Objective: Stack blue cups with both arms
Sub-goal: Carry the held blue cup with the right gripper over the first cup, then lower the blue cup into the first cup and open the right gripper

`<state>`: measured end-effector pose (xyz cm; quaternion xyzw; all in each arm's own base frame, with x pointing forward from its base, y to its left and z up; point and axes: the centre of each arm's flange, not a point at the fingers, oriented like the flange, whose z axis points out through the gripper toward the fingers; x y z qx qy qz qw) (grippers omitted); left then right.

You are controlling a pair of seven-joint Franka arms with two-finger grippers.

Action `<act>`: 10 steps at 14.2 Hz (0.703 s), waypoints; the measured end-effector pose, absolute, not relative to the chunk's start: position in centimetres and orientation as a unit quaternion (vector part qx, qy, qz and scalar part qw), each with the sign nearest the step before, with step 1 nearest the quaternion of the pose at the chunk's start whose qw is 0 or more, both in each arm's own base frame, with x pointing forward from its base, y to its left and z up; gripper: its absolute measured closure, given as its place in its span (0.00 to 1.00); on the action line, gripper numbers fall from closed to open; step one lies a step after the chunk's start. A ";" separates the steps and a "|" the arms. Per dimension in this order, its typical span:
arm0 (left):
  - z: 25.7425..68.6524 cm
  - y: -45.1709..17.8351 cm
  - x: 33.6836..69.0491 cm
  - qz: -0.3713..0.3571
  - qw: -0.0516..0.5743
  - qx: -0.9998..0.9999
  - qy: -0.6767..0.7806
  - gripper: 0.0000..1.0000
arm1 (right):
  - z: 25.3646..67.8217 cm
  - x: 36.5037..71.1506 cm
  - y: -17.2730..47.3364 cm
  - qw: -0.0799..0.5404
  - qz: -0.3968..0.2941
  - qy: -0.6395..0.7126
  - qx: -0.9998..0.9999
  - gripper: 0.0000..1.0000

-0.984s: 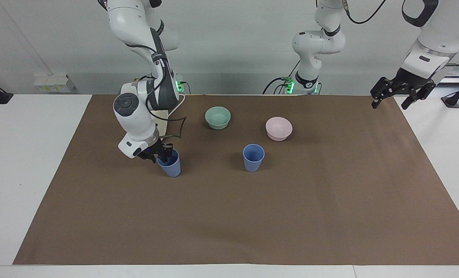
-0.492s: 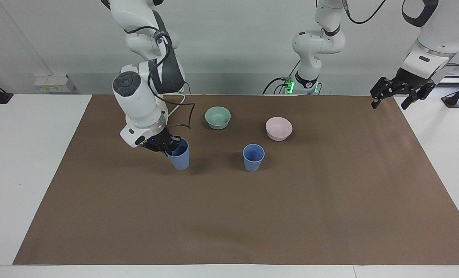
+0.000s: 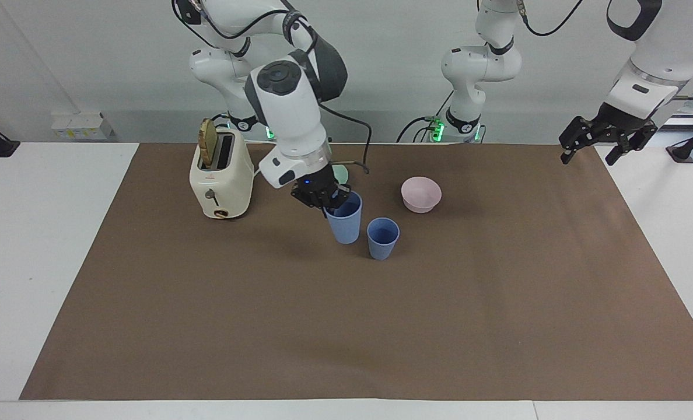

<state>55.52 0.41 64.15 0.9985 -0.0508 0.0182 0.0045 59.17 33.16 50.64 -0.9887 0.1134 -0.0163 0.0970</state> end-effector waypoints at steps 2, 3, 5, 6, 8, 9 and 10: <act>64.1 0.4 55.5 0.018 0.005 0.999 -0.051 0.00 | 49.8 58.2 37.7 0.088 -0.021 0.110 -0.990 0.96; 64.1 0.4 55.5 0.018 0.005 0.999 -0.051 0.00 | 49.1 57.8 39.2 0.084 -0.019 0.107 -0.990 0.96; 64.1 0.4 55.5 0.018 0.005 0.999 -0.051 0.00 | 47.9 57.4 40.6 0.077 -0.014 0.100 -0.992 0.96; 64.1 0.4 55.5 0.018 0.005 0.999 -0.051 0.00 | 47.3 57.4 40.8 0.075 -0.011 0.099 -0.992 0.96; 64.1 0.4 55.5 0.018 0.005 0.999 -0.051 0.00 | 46.5 57.6 40.8 0.070 -0.007 0.100 -0.992 0.96; 64.1 0.4 55.5 0.018 0.005 0.999 -0.051 0.00 | 46.3 57.6 40.7 0.069 -0.005 0.101 -0.993 0.96; 64.1 0.4 55.5 0.018 0.005 0.999 -0.051 0.00 | 46.2 57.6 40.7 0.066 -0.002 0.101 -0.993 0.96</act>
